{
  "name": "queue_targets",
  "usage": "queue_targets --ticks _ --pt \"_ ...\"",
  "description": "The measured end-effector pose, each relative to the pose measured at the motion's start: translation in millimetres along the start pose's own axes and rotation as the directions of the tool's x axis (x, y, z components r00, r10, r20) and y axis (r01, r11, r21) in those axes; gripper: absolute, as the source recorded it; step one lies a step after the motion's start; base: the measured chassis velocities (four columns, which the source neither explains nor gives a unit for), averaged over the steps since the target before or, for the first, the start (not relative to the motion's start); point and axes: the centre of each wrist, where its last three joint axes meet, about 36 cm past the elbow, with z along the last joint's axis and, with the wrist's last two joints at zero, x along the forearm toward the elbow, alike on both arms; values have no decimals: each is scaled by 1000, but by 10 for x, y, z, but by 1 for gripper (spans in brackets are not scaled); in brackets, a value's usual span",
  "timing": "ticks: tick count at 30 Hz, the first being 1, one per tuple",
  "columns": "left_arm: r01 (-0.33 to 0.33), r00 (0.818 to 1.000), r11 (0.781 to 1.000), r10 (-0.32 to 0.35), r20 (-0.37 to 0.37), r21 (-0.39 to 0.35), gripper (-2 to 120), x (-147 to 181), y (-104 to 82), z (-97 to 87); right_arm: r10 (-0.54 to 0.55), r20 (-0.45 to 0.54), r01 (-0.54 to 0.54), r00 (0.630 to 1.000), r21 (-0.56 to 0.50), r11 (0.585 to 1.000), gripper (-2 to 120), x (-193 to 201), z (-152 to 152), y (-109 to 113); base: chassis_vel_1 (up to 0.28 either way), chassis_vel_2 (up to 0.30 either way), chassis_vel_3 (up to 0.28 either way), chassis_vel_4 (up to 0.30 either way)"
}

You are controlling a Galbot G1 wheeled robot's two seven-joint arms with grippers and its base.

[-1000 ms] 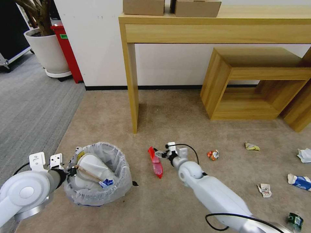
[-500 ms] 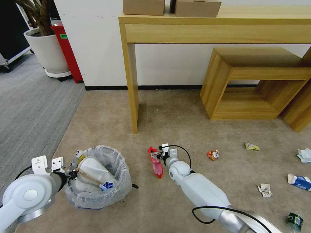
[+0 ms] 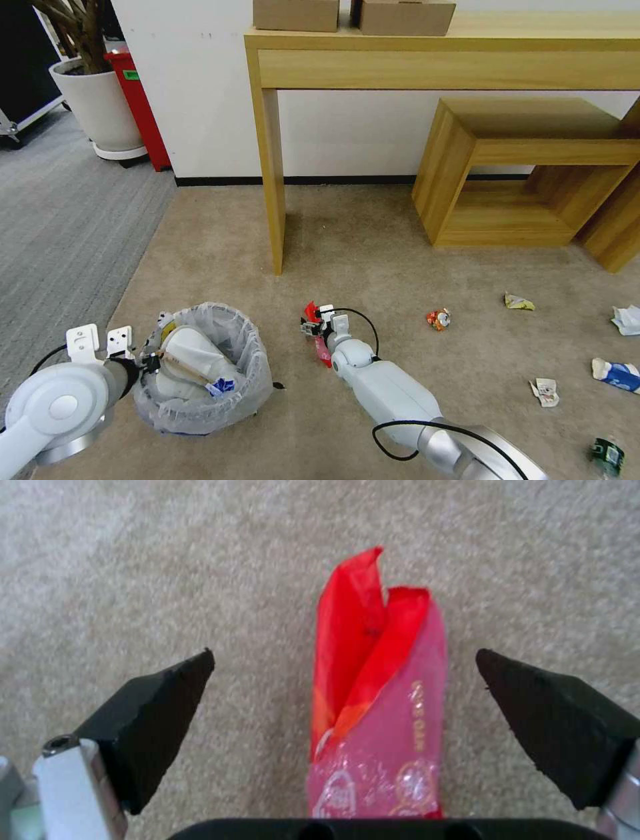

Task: Pick up the trash bin and place the garbage on the floor into it.

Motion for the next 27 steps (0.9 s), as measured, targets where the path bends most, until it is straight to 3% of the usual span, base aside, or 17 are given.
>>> queue_targets --ticks 17,27 --pt "-3 1000 1000 3 4 -6 0 18 -11 30 3 7 -3 1000 26 1000 100 -134 205 31 0 0 0 0" --pt "6 1000 1000 -6 -1 -9 0 -9 -5 79 21 -16 -20 1000 42 999 100 -165 334 -112 0 0 0 0"
